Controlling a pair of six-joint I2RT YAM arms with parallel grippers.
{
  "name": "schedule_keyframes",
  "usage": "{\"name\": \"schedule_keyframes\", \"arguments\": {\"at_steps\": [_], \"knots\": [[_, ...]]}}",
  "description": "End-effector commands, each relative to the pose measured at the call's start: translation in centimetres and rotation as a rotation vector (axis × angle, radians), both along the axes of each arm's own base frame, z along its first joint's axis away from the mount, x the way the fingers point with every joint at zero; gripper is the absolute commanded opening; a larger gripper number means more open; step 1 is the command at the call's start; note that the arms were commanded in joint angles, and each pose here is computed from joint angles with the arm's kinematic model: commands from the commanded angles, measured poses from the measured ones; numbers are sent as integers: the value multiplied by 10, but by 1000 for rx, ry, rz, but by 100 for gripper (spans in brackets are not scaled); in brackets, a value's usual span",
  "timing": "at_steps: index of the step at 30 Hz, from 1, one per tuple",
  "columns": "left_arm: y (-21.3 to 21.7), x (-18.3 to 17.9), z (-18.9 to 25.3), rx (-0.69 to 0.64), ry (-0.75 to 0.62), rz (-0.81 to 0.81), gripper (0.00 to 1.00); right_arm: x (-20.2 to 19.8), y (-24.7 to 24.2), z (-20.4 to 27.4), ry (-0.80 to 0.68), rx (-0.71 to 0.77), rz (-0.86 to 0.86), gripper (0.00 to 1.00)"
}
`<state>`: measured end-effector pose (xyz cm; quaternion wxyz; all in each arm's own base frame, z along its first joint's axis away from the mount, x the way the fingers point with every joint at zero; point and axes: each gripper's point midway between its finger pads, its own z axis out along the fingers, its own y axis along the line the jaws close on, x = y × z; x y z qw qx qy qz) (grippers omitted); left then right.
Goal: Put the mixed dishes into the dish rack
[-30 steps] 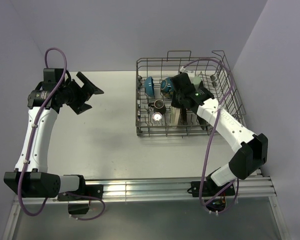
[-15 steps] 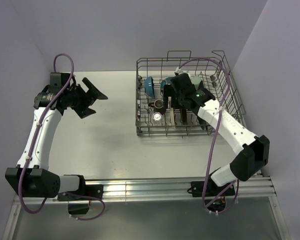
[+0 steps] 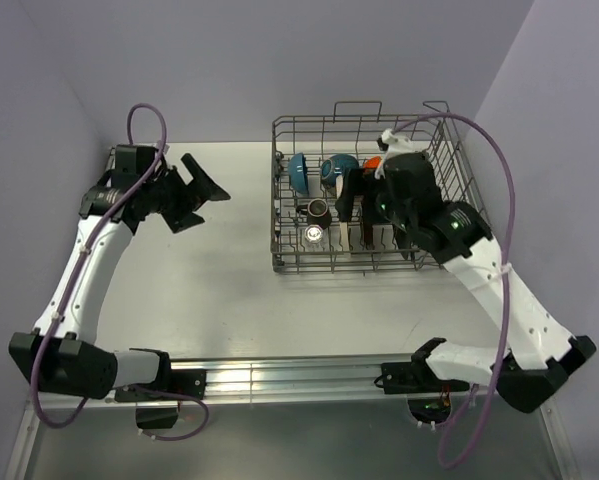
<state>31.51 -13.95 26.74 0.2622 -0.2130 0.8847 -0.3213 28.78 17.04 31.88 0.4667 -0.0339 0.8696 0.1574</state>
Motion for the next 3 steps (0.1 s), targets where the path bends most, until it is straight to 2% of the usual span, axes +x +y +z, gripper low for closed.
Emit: {"name": "schedule_keyframes", "arguments": {"at_steps": [1,3], "knots": [[-7,-10,24,-69,-116,-19,99,-35,-12,-31,85,-2,24,100],[-12,-22,17,-105,-103,-39,99,-46,-12,-50,113,24,36,100]]}}
